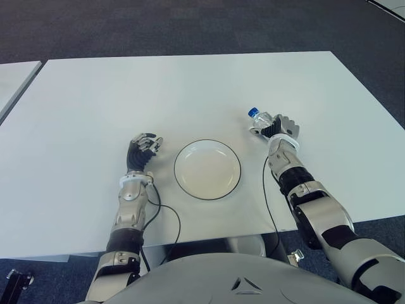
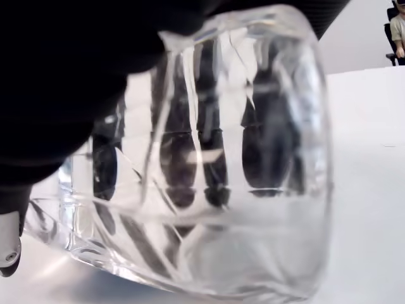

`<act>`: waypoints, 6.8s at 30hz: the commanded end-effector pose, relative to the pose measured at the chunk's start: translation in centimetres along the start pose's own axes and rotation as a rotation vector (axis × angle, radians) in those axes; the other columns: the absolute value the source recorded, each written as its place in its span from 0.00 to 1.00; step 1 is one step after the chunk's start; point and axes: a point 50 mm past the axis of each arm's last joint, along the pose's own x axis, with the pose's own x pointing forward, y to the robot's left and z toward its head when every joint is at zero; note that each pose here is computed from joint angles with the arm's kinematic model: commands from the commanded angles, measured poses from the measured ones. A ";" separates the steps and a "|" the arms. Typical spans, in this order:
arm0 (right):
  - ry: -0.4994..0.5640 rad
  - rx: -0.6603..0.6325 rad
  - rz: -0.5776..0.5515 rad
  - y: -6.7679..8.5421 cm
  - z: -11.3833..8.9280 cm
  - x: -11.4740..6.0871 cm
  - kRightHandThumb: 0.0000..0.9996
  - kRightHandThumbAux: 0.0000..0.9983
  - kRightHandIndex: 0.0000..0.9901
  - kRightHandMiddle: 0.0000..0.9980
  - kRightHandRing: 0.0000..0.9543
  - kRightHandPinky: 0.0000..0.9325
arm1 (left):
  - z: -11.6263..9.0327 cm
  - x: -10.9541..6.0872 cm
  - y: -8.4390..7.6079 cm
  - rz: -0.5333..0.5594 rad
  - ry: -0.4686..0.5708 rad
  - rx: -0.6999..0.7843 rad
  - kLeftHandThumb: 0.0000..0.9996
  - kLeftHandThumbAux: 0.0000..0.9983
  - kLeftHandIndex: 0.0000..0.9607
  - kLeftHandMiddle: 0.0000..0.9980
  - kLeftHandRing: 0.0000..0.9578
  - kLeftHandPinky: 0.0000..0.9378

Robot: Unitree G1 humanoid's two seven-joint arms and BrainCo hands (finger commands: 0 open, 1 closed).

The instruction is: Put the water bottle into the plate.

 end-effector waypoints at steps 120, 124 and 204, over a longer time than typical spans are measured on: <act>-1.369 -0.016 0.213 3.9 8.1 -12.8 0.71 0.72 0.44 0.91 0.95 0.95 | -2.6 -0.9 0.3 0.034 0.149 0.011 0.71 0.72 0.45 0.64 0.66 0.67; -1.354 -0.057 0.254 3.9 8.1 -12.9 0.71 0.72 0.44 0.90 0.94 0.93 | -2.5 -0.9 0.3 0.032 0.147 0.013 0.71 0.72 0.45 0.64 0.66 0.66; -1.309 0.001 -0.083 2.3 7.8 -13.9 0.07 0.29 0.00 0.00 0.00 0.00 | -2.6 -0.7 0.3 -0.006 0.119 0.050 0.71 0.72 0.45 0.64 0.67 0.67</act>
